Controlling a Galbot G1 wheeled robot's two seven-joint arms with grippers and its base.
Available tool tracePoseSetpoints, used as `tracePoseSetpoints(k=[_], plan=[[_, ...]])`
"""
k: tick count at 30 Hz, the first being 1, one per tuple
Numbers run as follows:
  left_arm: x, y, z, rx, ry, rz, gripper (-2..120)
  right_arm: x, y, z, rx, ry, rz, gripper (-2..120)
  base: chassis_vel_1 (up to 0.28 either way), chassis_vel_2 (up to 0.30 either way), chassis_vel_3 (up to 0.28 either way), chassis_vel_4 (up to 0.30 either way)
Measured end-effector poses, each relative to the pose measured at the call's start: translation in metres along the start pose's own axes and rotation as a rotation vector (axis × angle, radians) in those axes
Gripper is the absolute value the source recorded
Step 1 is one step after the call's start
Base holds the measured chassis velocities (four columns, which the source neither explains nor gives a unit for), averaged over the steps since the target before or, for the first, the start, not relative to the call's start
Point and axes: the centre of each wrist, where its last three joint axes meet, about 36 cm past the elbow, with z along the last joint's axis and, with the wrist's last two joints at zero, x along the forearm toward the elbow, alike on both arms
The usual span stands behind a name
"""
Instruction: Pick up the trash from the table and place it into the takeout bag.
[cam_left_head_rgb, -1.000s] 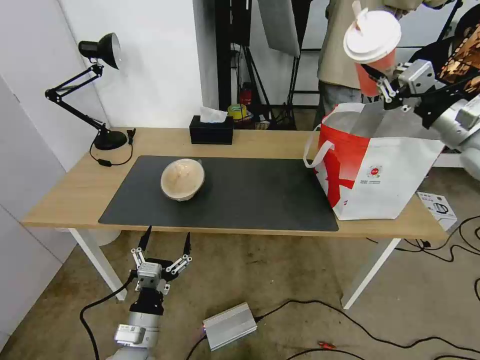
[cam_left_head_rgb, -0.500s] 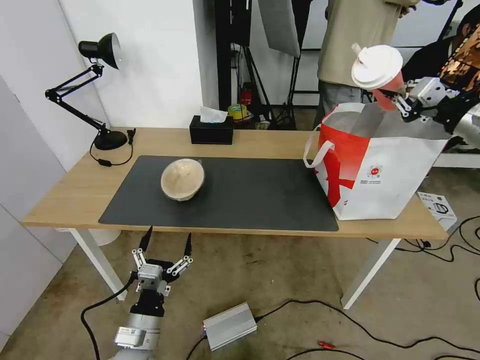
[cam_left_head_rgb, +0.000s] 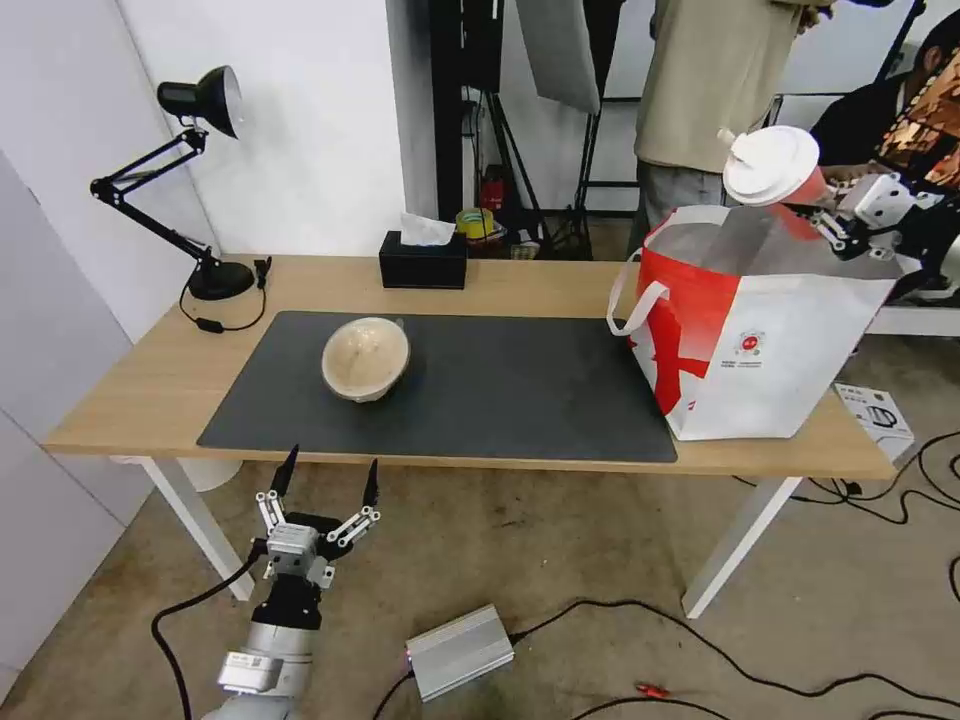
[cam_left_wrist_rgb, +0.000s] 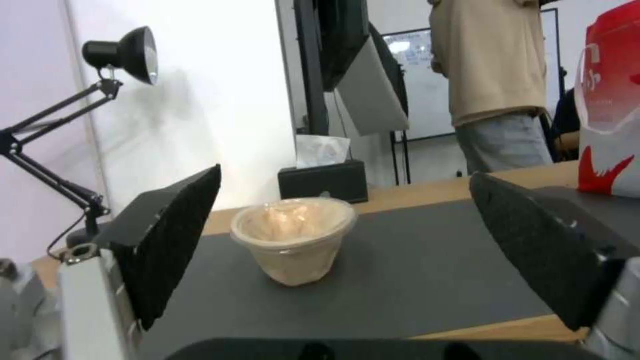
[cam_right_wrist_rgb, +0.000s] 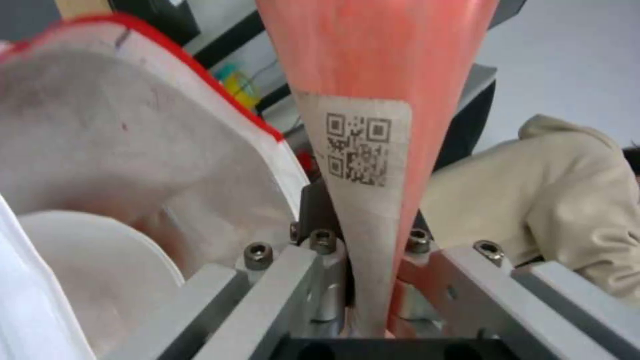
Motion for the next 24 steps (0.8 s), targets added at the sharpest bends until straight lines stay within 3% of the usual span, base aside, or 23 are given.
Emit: tracePoseSetpoints(k=[24], plan=[[-0.001, -0.003, 0.000, 0.004, -0.002, -0.001, 100, -0.029, -0.002, 0.017, 0.040, 0.044, -0.002, 3, 0.000, 0.000, 0.000, 0.000]])
